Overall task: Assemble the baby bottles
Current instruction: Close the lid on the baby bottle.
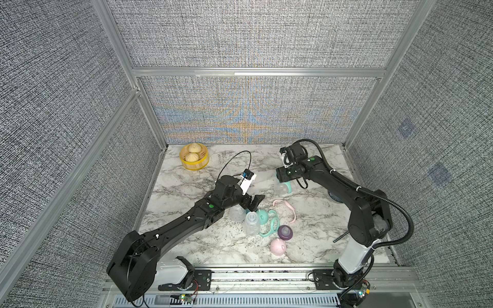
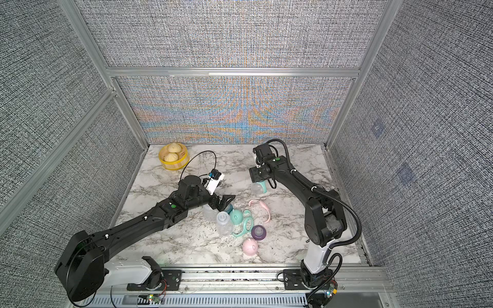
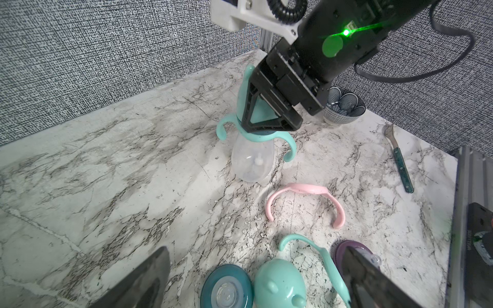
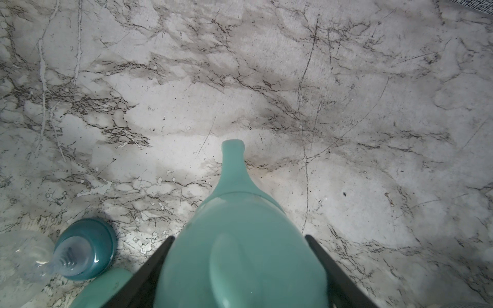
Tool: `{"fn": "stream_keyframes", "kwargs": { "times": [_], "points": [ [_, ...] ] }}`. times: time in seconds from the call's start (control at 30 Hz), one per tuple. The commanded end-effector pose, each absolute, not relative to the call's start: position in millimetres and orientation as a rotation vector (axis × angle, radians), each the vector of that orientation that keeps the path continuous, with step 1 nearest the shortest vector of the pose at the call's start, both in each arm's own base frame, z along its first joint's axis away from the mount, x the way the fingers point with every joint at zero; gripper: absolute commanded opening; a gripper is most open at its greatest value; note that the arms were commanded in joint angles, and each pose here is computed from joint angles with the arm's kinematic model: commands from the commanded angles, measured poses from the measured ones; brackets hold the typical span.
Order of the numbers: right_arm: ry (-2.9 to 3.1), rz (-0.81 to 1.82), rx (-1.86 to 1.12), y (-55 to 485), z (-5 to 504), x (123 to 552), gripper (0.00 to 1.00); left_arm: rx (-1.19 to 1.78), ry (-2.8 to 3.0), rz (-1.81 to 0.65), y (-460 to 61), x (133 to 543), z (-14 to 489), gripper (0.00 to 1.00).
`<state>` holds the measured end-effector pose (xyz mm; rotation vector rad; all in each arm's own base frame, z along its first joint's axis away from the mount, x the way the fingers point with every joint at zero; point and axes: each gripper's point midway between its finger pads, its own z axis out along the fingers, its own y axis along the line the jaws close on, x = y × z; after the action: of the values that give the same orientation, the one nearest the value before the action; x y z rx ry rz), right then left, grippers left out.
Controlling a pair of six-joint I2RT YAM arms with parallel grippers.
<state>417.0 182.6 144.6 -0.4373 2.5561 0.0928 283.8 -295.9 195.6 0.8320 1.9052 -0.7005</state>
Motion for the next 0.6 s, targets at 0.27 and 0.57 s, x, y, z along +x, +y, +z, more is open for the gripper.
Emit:
{"fn": "stream_keyframes", "kwargs": {
  "times": [0.27,0.57],
  "points": [
    [2.706,-0.01,-0.457,163.0,123.7,389.6,0.73,0.824,1.884,-0.708,-297.3,285.9,201.3,1.0],
    [2.673,0.024,-0.465,173.0,134.8,403.7,0.74,0.82,1.881,-0.702,-295.4,285.5,202.4,1.0]
  ]
}}
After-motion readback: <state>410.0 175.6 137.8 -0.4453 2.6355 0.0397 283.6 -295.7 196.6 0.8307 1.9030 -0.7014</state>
